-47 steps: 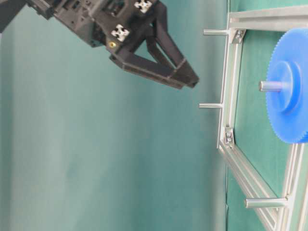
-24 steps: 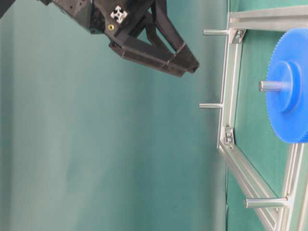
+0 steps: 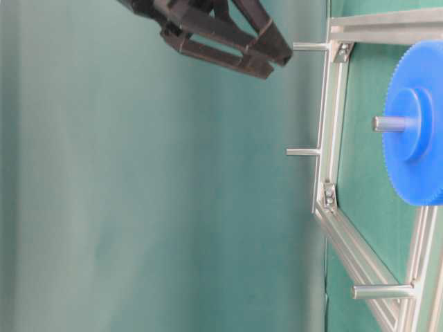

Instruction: Find the location of the shaft and insert the gear.

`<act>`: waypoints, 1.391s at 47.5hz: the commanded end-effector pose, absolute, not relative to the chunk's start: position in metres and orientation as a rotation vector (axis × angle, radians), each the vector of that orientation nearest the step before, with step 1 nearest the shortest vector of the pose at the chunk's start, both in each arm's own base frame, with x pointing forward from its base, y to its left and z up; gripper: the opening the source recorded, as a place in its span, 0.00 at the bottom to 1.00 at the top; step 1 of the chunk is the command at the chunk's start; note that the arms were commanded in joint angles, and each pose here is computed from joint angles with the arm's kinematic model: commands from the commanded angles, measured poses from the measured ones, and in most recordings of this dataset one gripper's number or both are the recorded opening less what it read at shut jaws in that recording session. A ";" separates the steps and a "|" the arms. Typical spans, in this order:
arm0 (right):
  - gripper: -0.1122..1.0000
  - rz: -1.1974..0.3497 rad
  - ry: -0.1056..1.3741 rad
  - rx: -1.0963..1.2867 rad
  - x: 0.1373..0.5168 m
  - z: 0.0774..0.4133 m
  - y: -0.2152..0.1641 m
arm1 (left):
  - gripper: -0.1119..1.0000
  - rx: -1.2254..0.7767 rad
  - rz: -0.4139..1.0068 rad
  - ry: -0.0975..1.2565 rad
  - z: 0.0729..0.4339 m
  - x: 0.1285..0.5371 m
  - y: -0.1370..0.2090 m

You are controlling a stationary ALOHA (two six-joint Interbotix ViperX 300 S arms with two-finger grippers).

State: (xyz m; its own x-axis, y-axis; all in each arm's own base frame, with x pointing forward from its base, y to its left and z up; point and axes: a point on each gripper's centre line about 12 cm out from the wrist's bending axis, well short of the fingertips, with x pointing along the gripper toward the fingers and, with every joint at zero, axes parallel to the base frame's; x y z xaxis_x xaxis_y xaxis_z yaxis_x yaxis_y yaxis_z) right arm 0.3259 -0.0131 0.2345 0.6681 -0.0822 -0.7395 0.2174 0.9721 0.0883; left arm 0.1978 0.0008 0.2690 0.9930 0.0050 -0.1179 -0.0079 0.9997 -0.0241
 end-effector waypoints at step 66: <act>0.88 -0.170 0.829 0.183 0.278 0.225 -0.012 | 0.11 -0.028 0.006 0.086 0.281 0.200 0.001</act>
